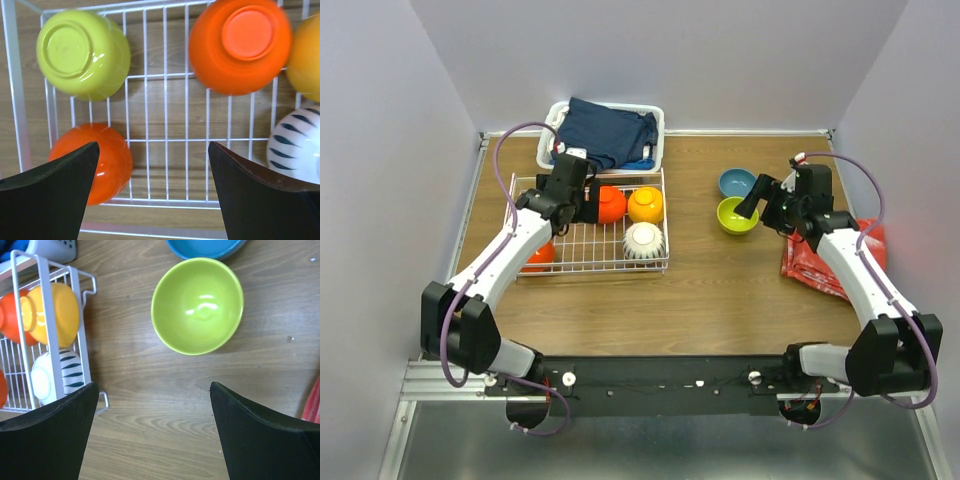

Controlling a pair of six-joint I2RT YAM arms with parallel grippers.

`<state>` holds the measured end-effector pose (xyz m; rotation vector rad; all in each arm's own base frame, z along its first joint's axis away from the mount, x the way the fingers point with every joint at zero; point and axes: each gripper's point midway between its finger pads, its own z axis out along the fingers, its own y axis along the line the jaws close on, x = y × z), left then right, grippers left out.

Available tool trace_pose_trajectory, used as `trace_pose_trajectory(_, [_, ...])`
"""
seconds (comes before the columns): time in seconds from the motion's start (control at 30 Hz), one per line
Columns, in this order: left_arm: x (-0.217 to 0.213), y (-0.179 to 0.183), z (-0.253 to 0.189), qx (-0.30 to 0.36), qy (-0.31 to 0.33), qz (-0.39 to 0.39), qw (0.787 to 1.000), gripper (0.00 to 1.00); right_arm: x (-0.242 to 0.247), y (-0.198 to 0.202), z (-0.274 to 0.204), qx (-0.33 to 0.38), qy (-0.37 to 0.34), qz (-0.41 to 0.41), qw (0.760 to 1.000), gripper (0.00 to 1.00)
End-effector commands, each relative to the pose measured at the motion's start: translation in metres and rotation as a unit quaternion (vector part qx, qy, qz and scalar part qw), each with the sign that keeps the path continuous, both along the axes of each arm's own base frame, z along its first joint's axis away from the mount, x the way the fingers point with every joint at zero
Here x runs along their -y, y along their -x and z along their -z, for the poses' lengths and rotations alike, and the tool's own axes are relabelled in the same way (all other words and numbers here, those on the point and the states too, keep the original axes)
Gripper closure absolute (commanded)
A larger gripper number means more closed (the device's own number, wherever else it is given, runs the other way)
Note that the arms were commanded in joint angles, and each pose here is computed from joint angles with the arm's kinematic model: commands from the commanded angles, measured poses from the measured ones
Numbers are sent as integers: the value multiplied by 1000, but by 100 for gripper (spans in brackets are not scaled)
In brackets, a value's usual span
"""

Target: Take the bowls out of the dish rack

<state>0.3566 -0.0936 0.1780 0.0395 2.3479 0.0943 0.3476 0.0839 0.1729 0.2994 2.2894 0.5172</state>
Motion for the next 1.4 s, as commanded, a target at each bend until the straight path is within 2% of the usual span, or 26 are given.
trace_pose_trajectory(0.0, [-39, 15, 12, -31, -72, -84, 993, 1, -12, 8, -3, 20, -18, -39, 999, 0])
trace_pose_trajectory(0.13, [-62, 30, 23, -57, -132, -116, 983, 1, -19, 11, 2, 14, -33, -53, 998, 0])
trace_pose_trajectory(0.23, [-73, 45, 29, -73, -147, -138, 977, 1, -25, 12, 4, 11, -47, -63, 997, 0])
trace_pose_trajectory(0.57, [-68, 61, 69, -120, -88, -143, 978, 1, -34, 12, 10, 4, -46, -74, 996, 0])
trace_pose_trajectory(0.77, [-55, 40, 72, -107, -48, -125, 985, 1, -32, 14, 13, -1, -40, -70, 997, 0])
trace_pose_trajectory(0.93, [-48, 15, 70, -100, -50, -108, 988, 1, -31, 14, 10, 2, -36, -68, 997, 0])
trace_pose_trajectory(1.13, [-44, -13, 49, -60, -58, -84, 993, 1, -29, 15, 8, 6, -32, -67, 997, 0])
trace_pose_trajectory(1.37, [-56, -5, 30, -49, -90, -76, 992, 1, -27, 19, 7, 9, -28, -65, 997, 0])
